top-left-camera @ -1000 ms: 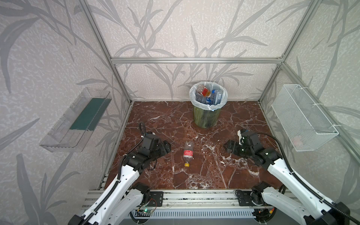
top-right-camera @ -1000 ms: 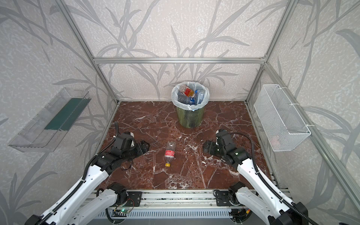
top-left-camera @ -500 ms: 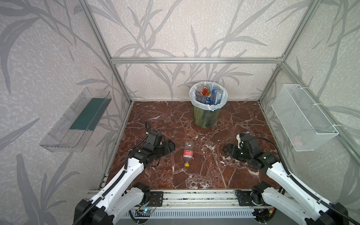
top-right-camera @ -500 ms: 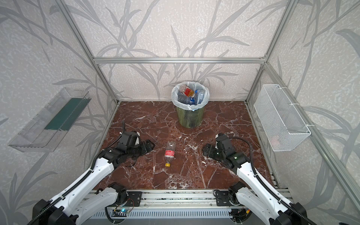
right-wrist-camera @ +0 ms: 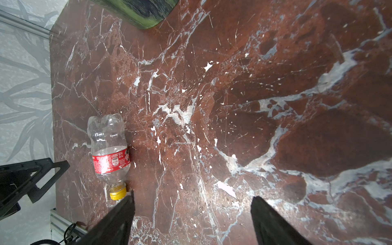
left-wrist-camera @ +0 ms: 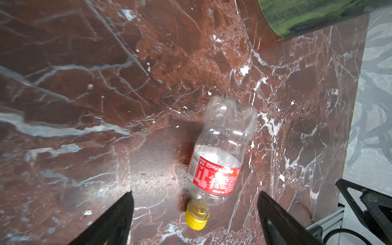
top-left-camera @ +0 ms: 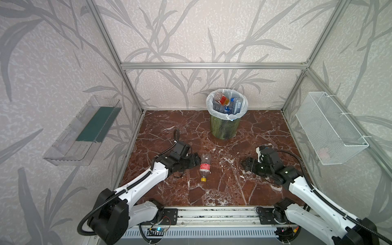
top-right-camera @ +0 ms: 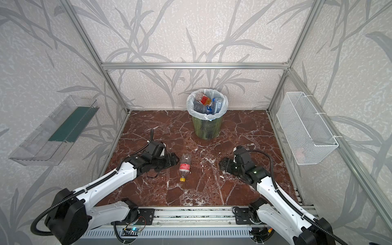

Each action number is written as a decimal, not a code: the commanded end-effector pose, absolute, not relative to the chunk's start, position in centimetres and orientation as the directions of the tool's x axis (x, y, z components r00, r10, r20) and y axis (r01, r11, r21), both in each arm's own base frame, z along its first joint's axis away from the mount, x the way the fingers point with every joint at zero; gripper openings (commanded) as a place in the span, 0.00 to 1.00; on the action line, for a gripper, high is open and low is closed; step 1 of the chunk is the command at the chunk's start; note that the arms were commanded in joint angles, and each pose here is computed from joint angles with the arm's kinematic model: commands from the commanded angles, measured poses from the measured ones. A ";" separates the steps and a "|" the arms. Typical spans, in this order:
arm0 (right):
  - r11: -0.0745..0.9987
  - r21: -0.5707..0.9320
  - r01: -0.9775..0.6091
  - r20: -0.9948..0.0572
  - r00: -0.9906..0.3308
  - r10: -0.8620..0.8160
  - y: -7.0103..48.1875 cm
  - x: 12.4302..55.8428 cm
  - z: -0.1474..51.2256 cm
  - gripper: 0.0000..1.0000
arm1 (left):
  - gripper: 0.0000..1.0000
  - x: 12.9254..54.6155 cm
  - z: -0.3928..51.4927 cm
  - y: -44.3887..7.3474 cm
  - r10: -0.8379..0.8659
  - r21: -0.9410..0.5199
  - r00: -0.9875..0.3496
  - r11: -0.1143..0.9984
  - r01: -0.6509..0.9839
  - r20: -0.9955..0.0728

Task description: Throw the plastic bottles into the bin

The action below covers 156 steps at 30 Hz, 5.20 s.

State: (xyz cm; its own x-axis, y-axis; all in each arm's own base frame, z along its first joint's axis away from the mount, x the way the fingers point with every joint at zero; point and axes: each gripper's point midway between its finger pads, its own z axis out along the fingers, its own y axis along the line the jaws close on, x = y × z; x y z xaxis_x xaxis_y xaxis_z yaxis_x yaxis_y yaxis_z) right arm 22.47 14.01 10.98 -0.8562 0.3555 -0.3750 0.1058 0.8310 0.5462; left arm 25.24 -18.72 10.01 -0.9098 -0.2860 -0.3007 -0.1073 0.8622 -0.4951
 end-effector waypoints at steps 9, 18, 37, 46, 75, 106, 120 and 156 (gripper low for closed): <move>0.834 0.544 0.099 -0.379 -0.857 0.348 13.9 21.9 10.5 0.86 | 0.92 27.1 9.0 -22.7 -0.209 -0.454 -0.925 0.890 -0.045 -0.318; 0.832 0.546 0.100 -0.373 -0.860 0.348 13.8 21.7 10.1 0.85 | 0.87 27.6 7.1 -23.9 -0.173 -0.416 -0.940 0.909 -0.036 -0.296; 0.835 0.542 0.096 -0.372 -0.863 0.341 13.9 21.8 9.6 0.84 | 0.69 27.2 4.7 -23.5 -0.132 -0.354 -0.955 0.935 -0.031 -0.265; 0.834 0.542 0.098 -0.370 -0.864 0.342 14.0 21.9 9.5 0.84 | 0.60 26.0 4.6 -22.1 -0.128 -0.331 -0.953 0.943 -0.032 -0.273; 0.823 0.559 0.101 -0.354 -0.869 0.347 14.9 22.1 9.0 0.81 | 0.60 23.4 9.5 -17.9 -0.213 -0.368 -0.895 0.928 -0.060 -0.392; 0.828 0.553 0.093 -0.398 -0.844 0.360 14.0 22.0 10.3 0.82 | 0.98 37.2 36.6 -22.3 -0.261 -0.453 -0.576 0.865 0.217 -0.774; 0.912 0.401 0.086 -0.648 -0.677 0.349 7.6 27.8 13.6 0.86 | 0.99 30.7 25.4 -3.3 -0.387 -0.296 -0.406 0.916 -0.270 -0.828; 0.990 -0.128 0.056 -0.952 -0.285 -0.108 2.1 39.3 9.6 0.99 | 0.99 35.0 12.6 7.1 -0.097 0.011 -0.198 0.877 -0.480 -0.975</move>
